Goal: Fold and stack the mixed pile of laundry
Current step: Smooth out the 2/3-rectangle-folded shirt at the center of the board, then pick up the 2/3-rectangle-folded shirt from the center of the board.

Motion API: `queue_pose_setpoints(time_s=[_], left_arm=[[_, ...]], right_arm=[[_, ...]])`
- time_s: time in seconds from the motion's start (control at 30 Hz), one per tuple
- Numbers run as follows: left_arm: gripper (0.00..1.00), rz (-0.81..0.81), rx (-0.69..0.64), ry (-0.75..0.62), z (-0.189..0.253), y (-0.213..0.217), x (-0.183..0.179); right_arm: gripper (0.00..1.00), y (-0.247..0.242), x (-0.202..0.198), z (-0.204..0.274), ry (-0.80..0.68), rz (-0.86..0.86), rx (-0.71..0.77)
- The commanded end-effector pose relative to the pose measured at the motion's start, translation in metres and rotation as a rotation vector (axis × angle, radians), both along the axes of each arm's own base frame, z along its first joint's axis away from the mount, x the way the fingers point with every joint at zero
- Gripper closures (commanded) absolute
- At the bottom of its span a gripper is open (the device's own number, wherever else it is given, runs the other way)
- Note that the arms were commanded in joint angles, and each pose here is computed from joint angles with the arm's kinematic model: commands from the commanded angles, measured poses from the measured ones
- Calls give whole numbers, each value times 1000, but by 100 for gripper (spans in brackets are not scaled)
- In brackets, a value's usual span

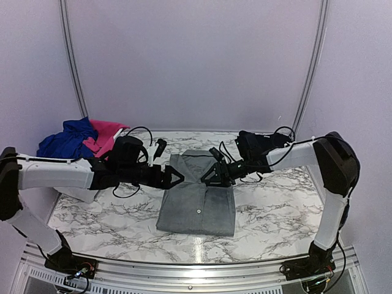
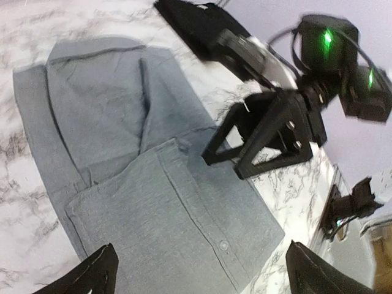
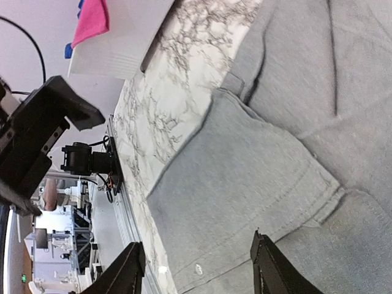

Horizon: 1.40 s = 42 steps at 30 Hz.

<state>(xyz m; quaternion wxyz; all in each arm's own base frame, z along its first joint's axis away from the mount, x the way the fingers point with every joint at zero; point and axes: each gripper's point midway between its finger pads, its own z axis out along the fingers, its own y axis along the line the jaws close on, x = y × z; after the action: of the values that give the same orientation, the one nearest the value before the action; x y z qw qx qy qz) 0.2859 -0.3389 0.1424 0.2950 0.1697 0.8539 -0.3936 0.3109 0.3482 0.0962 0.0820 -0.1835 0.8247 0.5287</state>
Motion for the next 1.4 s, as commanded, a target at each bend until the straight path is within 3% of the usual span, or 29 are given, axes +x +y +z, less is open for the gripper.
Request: queue_pose_setpoints(time_s=[0.0,0.17,0.37,0.6,0.77,0.97,1.07,1.13,1.37], left_arm=[[1,-139,402,-263,-10,23,-38],[1,-296,672,-540,-21,25,-80],[12,-494,821,-733,-37,1,-120],[29,-664,928,-809,-80,-26,-139],[37,-663,961,-841,-94,-42,-131],[55,-596,1039,-913,-101,-54,-111],[72,-584,1053,-931,-99,-61,-107],[98,-587,1059,-933,-94,-62,-106],[100,-676,885,-782,-55,-52,-146]], right_arm=[[48,2,9,37,-130,38,-72],[57,15,13,28,-137,89,-122],[61,39,5,-1,-102,145,-146],[66,45,13,-38,-85,161,-198],[68,44,15,-56,-83,177,-240],[69,39,-5,-84,-59,226,-295],[70,36,-15,-96,-43,237,-301],[70,37,-21,-100,-37,250,-300],[67,34,-48,-95,-55,305,-279]])
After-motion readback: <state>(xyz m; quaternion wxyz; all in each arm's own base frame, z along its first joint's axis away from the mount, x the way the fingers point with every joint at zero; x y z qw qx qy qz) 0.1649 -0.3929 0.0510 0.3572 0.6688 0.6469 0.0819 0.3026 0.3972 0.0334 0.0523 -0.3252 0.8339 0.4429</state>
